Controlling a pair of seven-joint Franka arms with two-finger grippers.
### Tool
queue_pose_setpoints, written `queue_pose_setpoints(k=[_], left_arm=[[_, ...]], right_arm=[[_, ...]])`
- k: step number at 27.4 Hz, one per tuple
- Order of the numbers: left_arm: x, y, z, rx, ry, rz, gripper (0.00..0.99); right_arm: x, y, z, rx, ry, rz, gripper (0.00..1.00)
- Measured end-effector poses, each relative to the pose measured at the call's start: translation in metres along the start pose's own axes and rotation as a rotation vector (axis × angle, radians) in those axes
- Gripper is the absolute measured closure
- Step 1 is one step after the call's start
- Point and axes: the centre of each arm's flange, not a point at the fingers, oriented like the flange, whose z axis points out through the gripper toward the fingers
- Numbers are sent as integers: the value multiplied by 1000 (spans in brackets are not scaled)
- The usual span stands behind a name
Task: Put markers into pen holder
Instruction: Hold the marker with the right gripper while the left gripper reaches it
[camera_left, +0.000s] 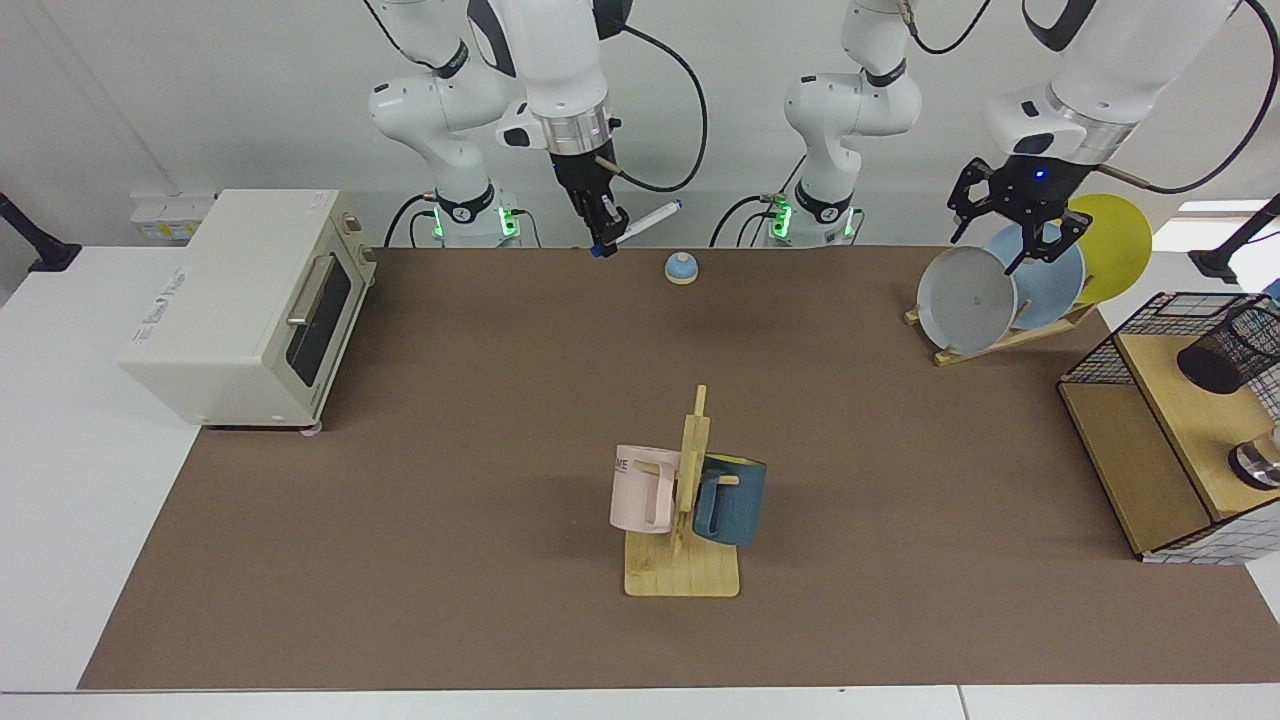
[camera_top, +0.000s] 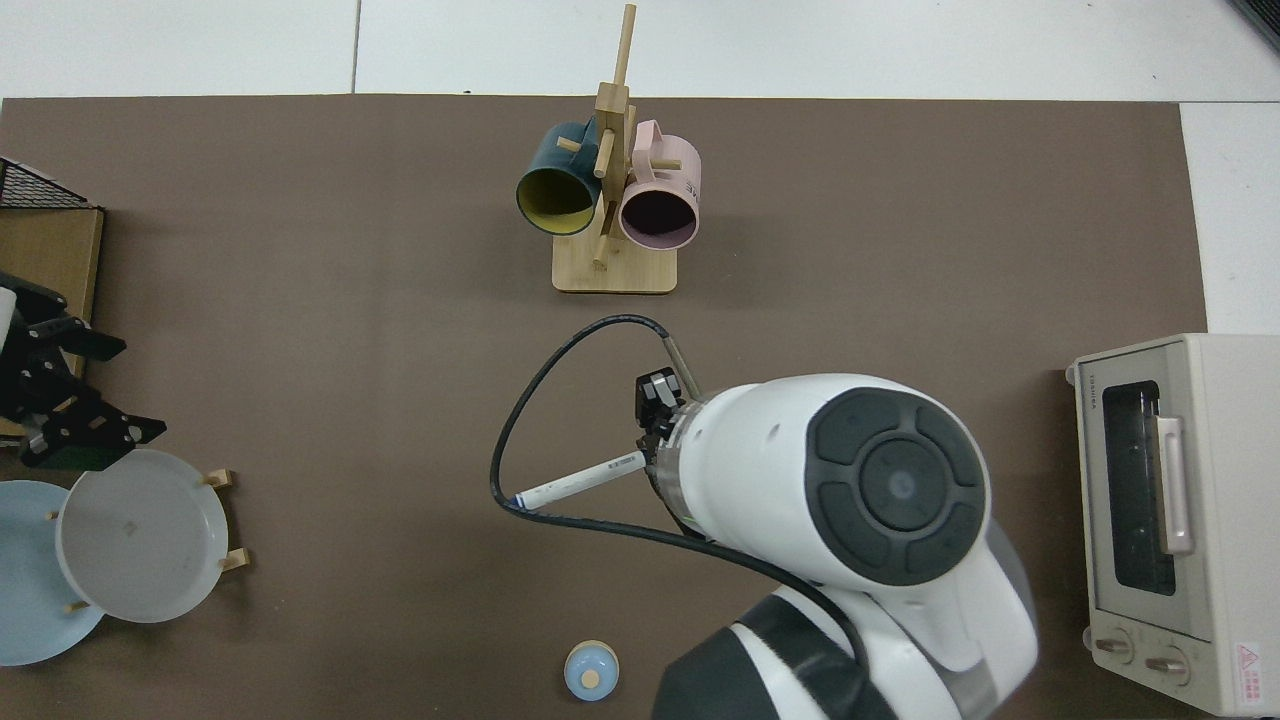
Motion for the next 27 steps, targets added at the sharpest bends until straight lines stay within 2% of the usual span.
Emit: queue_pose_setpoints(k=[4,7,17,22,27], left_arm=[[4,9,7,-23,7,59,185],[16,23,13,-38,15,101,203],[104,118,39,-16,34,210,211],[139,157,61,-14,72,178,216],[157,169,89,2,105,161,220]], right_arm=[[-20,-14,12,25,-26,68,811],[-30,-24,20,29,-39,105,811],[-33,-40,29,35,-54,136,811],[-33,-40,29,35,-54,136,811],[-33,-40,29,36,-54,136,811]])
